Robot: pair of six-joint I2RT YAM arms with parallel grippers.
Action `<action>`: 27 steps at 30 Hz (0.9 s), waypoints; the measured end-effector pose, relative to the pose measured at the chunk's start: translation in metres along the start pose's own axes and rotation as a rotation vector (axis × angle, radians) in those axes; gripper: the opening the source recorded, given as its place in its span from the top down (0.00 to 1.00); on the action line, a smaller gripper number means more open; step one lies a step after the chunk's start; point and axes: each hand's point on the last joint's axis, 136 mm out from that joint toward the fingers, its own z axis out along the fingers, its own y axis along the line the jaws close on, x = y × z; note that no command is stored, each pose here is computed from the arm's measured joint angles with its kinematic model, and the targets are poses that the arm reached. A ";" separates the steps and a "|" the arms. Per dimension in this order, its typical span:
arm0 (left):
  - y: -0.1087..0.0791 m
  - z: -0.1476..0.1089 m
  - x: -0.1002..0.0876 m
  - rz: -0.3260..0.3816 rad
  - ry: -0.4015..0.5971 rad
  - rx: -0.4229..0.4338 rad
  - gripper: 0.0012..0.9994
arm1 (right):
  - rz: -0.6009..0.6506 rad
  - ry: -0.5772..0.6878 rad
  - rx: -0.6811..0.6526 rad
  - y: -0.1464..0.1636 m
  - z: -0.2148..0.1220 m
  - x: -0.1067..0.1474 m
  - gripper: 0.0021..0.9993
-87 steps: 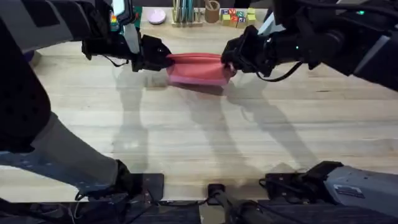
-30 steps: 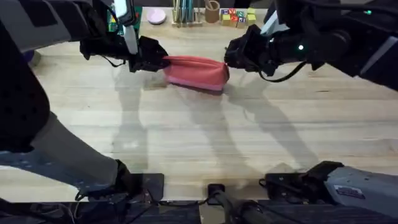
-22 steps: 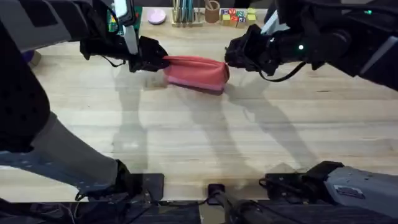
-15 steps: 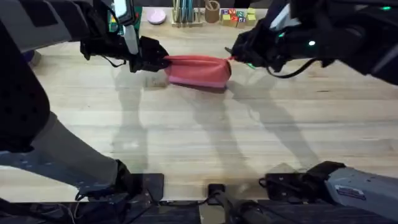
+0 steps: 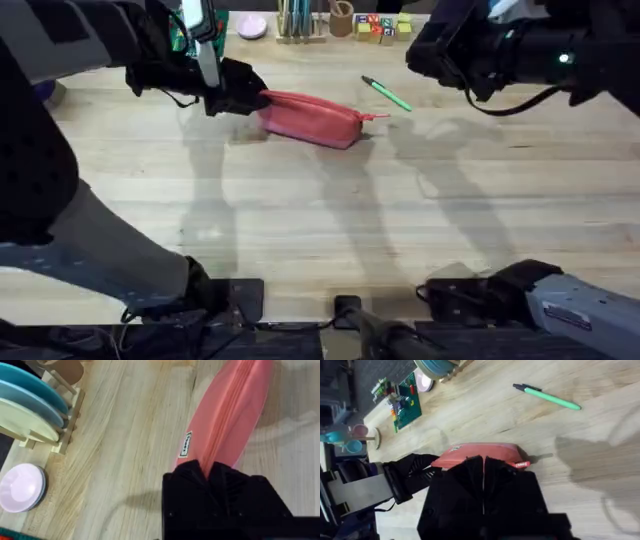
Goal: Unzip the bag, pick up the pens from the table one at a time and place them inside, then zip the bag closed.
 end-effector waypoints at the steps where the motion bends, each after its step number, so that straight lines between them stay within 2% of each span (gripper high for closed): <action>1: 0.000 0.000 0.000 0.000 0.000 0.000 0.96 | 0.000 0.001 0.001 0.000 0.000 0.000 0.97; 11: 0.000 0.000 0.000 0.000 0.000 0.000 0.96 | -0.038 0.031 0.012 -0.003 0.000 0.008 0.97; 12: 0.000 0.000 0.000 -0.001 0.000 0.000 0.96 | -0.056 0.039 0.007 -0.002 0.000 0.010 0.93; 14: 0.000 0.000 0.000 -0.001 0.000 0.000 0.96 | -0.110 0.066 -0.002 0.001 0.000 0.018 0.76; 17: 0.000 0.000 0.000 0.000 0.000 0.000 0.96 | -0.189 0.109 -0.002 0.001 -0.001 0.031 0.59; 18: 0.000 0.000 0.000 0.000 0.000 0.000 0.96 | -0.209 0.118 -0.005 0.002 -0.001 0.033 0.49; 21: 0.000 0.000 0.000 0.000 0.000 0.000 0.96 | -0.273 0.136 -0.016 0.002 -0.001 0.037 0.07; 22: 0.000 0.000 0.000 0.000 0.000 0.000 0.96 | -0.304 0.145 -0.015 0.001 -0.001 0.039 0.02; 23: 0.000 0.000 0.000 0.000 0.000 0.000 0.96 | -0.326 0.154 -0.013 0.000 -0.002 0.041 0.01; 27: 0.000 0.000 0.000 0.000 0.000 0.000 0.96 | -0.463 0.176 -0.017 -0.004 -0.003 0.045 0.00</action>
